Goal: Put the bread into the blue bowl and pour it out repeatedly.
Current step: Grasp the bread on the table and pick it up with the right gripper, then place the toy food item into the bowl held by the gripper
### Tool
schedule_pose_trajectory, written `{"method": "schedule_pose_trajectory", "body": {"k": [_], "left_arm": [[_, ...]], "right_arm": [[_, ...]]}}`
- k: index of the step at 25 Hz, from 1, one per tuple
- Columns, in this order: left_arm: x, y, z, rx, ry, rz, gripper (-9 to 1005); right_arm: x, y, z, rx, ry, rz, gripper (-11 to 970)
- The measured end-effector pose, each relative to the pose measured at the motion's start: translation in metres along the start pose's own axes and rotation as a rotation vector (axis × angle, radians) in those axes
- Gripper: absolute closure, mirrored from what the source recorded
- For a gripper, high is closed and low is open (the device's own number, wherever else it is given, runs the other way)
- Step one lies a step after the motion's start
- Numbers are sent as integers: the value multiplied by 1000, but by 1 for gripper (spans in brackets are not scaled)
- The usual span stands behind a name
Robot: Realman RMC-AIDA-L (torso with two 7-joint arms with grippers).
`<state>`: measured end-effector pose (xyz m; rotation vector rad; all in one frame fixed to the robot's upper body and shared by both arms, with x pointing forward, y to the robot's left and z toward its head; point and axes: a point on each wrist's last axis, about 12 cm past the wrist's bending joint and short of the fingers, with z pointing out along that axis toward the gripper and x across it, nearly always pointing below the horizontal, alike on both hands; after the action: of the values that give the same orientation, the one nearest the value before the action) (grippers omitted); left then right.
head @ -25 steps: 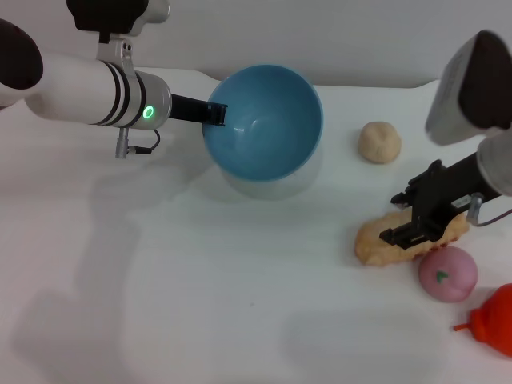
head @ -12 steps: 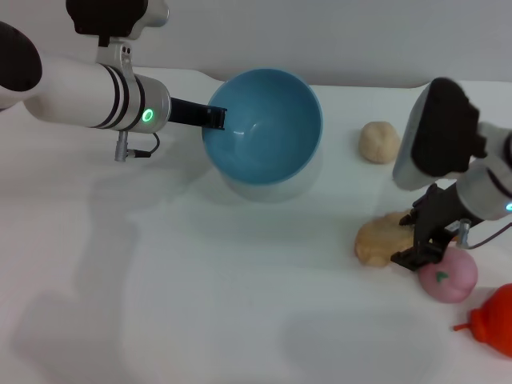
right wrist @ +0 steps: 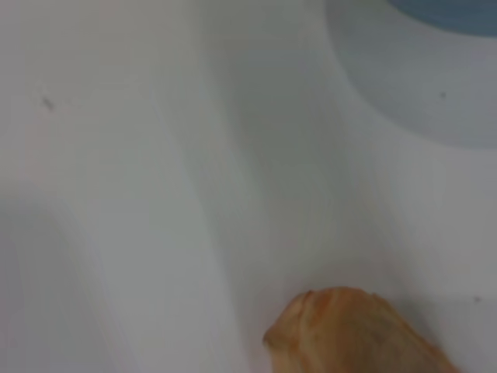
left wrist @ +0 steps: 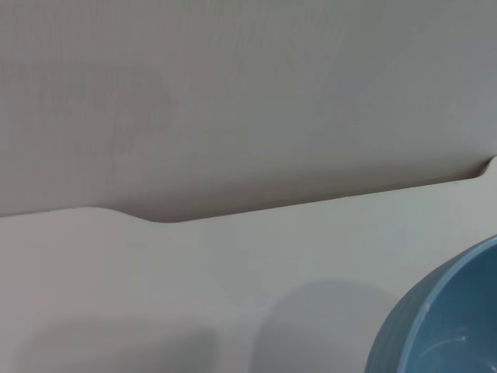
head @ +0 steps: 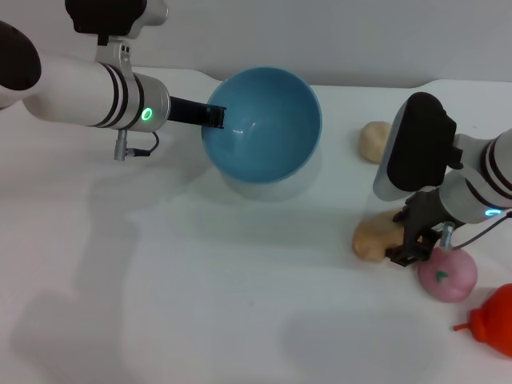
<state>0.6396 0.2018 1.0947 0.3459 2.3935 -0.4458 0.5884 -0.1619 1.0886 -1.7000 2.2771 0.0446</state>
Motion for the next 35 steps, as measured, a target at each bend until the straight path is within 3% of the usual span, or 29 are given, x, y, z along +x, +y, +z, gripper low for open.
{"method": "schedule_pose_trajectory", "body": {"k": [4, 11, 18, 29, 35], "left_arm": [[0, 1, 0, -1, 0, -1, 997], [0, 0, 0, 0, 0, 3, 997], [0, 0, 0, 2, 2, 3, 997], [-2, -4, 1, 13, 28, 18, 997], [1, -7, 1, 34, 72, 23, 997]], "right_arm": [[2, -1, 1, 11, 10, 12, 365], [6, -2, 1, 24, 20, 29, 520], [16, -17, -10, 48, -47, 193, 562], [50, -42, -47, 38, -365, 485, 652], [61, -42, -78, -29, -815, 522, 701]]}}
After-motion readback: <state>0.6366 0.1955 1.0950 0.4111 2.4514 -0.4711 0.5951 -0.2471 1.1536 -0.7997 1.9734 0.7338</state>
